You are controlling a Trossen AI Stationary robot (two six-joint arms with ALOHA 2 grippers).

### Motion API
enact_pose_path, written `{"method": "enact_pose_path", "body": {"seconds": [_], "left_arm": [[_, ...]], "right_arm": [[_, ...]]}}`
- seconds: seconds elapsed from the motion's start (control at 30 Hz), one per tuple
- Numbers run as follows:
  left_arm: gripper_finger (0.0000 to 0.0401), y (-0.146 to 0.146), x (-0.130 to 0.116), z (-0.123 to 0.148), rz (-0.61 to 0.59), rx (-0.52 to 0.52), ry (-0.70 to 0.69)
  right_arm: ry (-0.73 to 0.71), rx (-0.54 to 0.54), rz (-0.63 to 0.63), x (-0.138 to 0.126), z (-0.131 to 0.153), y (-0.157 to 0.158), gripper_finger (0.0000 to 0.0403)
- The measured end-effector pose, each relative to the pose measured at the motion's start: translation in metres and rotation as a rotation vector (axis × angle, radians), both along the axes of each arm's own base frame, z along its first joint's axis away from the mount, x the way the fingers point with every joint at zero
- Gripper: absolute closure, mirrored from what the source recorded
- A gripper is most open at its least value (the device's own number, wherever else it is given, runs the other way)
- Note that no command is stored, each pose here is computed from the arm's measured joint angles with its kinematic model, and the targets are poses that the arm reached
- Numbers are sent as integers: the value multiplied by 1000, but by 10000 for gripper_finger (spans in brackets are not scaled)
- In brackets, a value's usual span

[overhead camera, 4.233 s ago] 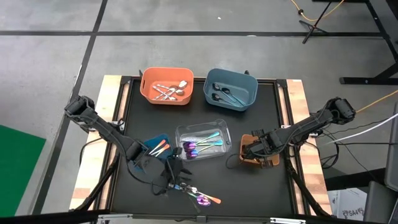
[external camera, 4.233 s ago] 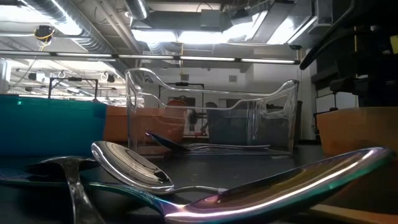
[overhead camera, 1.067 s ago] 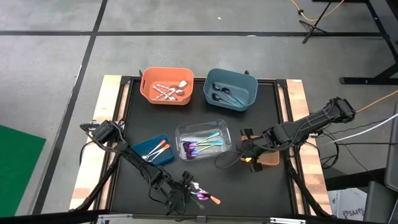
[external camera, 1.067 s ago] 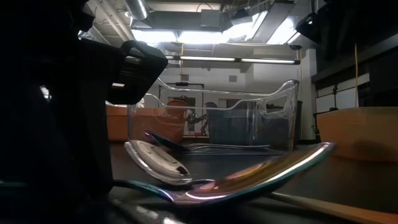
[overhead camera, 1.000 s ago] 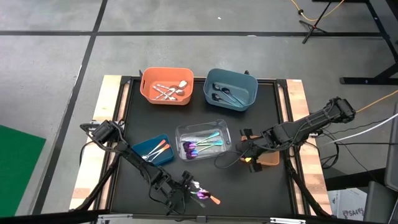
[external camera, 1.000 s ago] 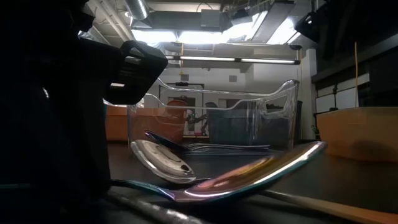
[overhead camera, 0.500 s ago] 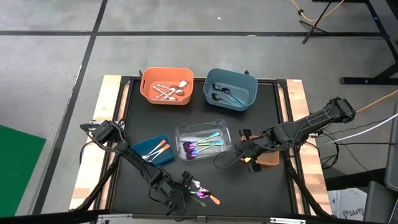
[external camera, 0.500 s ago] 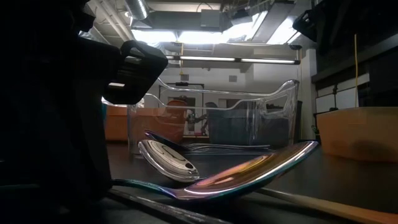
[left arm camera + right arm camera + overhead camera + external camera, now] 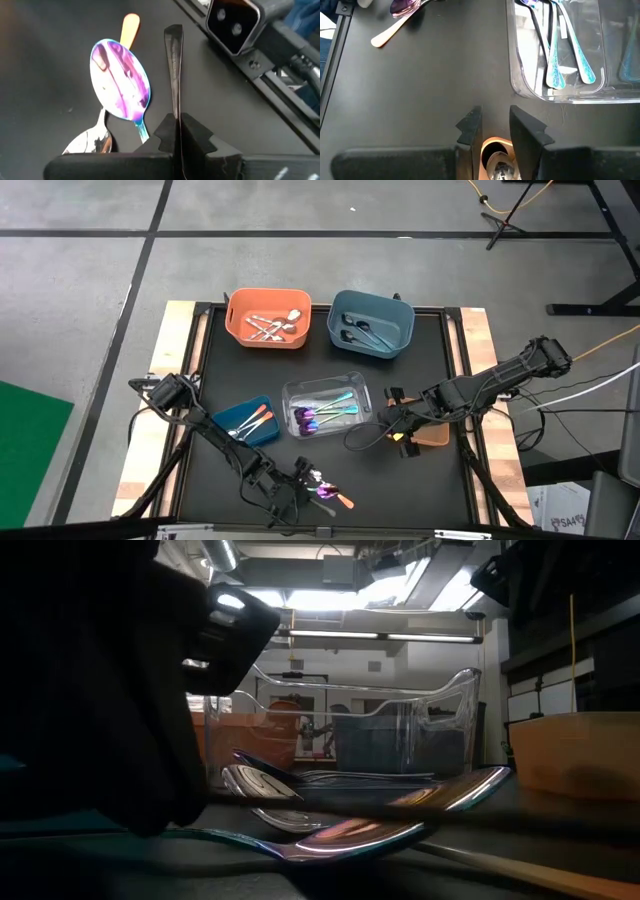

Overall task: Sort silverware by color (type)
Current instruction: Put the black spoon into the light orange bin

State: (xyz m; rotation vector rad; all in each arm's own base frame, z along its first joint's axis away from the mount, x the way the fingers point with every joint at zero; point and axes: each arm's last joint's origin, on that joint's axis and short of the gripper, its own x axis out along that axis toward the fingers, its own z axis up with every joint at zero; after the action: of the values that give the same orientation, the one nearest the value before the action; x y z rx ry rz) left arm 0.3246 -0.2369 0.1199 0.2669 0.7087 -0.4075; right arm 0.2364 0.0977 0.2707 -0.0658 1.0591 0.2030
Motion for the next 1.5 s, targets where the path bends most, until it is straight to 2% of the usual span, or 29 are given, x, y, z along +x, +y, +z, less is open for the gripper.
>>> {"method": "enact_pose_path", "body": {"seconds": [0.17, 0.33, 0.57, 0.77, 1.0, 1.27, 1.37, 1.5], "left_arm": [[394, 0, 0, 7, 4, -12, -22], [394, 4, 1, 26, 41, -19, -78], [393, 20, 8, 54, 139, -35, -181], [392, 41, 20, 62, 244, -61, -211], [392, 74, 37, 62, 482, -254, -171], [391, 105, 51, 62, 666, -559, -78], [391, 113, 55, 64, 698, -626, -83], [391, 120, 60, 69, 679, -680, -115]], "right_arm": [[-1, 0, 0, 0, 0, 0, 315], [-17, 7, 0, 1, 1, 1, 315], [-133, 63, -10, 11, 8, 5, 315], [-238, 128, -35, 19, 15, 8, 315], [-339, 172, -33, 26, 23, 11, 315], [-386, 185, -24, 28, 27, 12, 315], [-397, 190, -23, 29, 28, 12, 315], [-392, 188, -23, 29, 28, 12, 315]]}}
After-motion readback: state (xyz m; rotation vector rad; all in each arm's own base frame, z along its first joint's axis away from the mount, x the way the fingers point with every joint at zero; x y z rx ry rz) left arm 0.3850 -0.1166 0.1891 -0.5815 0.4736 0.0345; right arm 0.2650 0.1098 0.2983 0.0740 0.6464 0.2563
